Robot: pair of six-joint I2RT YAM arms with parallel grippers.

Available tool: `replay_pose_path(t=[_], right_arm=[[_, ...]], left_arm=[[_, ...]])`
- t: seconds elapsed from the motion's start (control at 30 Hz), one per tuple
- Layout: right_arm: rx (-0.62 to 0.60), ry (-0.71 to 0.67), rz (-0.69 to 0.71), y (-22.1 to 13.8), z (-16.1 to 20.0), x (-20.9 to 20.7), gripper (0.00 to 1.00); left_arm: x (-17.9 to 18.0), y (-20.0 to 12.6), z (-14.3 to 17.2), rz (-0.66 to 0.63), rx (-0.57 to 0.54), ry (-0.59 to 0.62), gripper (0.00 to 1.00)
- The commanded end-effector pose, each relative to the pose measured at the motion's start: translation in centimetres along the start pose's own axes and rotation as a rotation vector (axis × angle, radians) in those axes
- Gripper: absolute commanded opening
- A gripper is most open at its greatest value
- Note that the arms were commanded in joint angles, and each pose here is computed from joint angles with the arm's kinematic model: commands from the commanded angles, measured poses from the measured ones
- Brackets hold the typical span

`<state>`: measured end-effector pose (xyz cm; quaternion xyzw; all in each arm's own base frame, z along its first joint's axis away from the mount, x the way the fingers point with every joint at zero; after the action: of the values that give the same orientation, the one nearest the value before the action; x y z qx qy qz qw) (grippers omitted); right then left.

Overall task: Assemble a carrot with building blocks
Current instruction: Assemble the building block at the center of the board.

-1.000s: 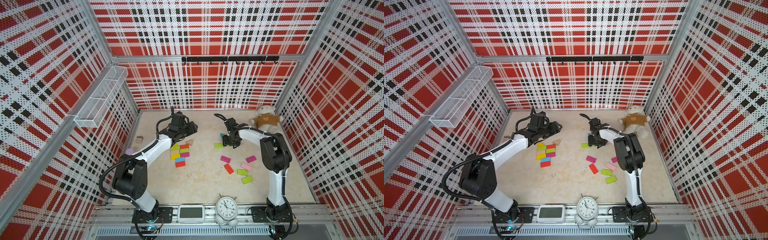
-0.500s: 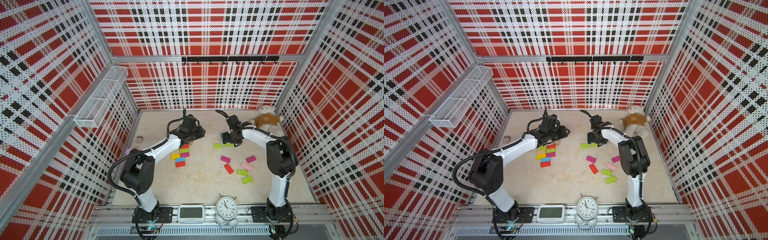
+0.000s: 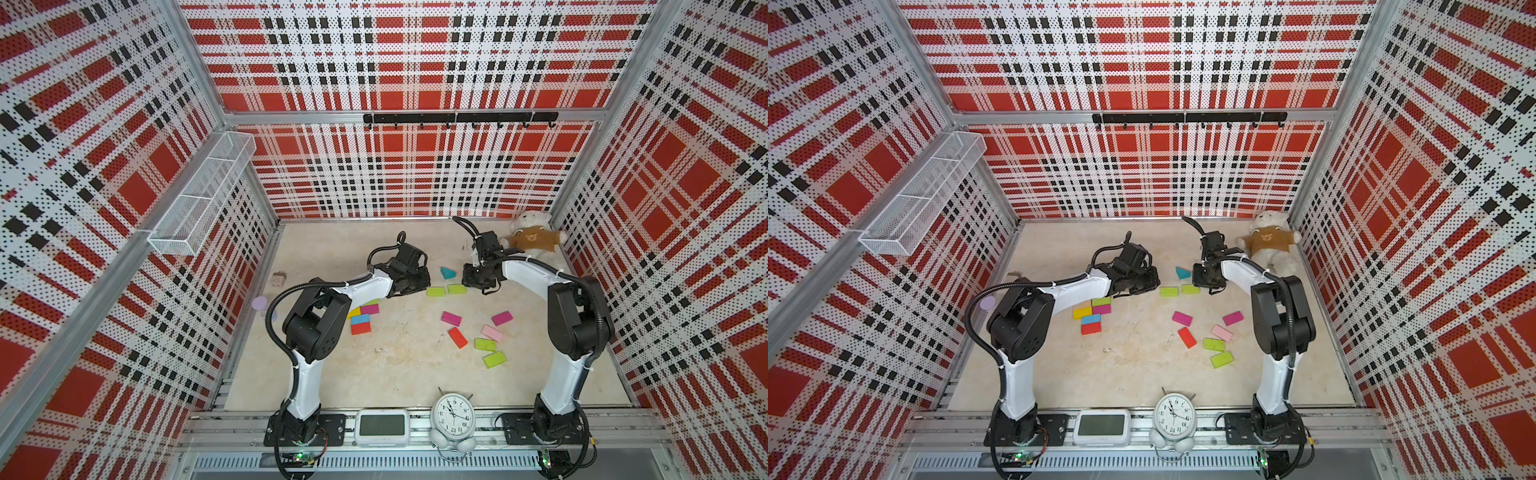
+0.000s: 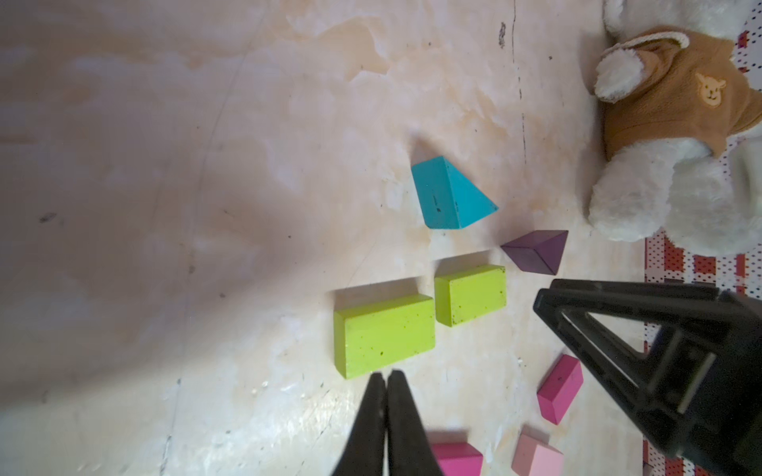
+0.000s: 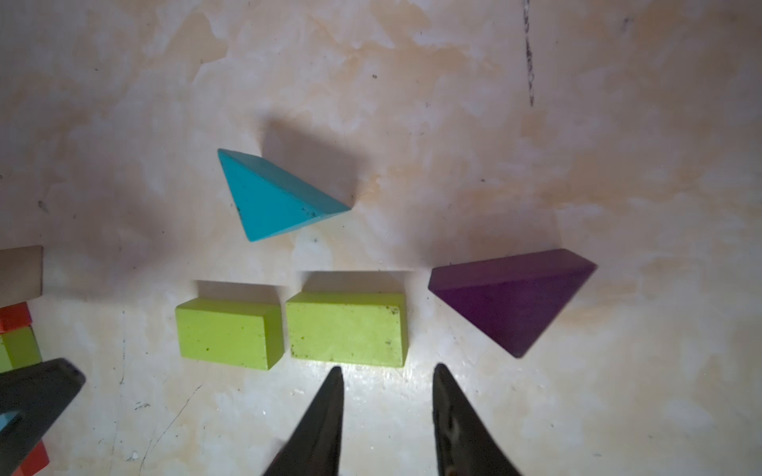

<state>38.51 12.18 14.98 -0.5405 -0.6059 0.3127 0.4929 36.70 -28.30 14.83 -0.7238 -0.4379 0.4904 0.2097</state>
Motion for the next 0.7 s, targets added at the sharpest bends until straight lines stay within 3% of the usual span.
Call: replay_pose_path(t=[0.0, 0.13, 0.67], right_arm=[[-0.007, -0.021, -0.035, 1.2, -0.3, 0.0, 0.38], [0.009, -0.026, -0.046, 2.0, -0.3, 0.0, 0.37], [0.041, -0.018, -0.085, 3.3, 0.2, 0.0, 0.39]], left_arm=[[-0.3, 0.7, 0.1, -0.002, 0.0, -0.038, 0.05], [0.3, 0.9, 0.8, -0.016, 0.002, -0.06, 0.0], [0.8, 3.0, 2.3, -0.017, 0.07, -0.085, 0.0]])
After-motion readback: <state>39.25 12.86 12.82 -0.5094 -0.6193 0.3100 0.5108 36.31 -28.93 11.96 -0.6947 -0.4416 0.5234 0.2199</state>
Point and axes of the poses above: each gripper's point midway between its finger pads, its own y axis out along the fingers, its own x axis along the line the jaws close on, z = x × y, the point moved 10 cm from there along -y, back along the fingers, and after that the axes turned 5 degrees about y, right-handed, at the moved point
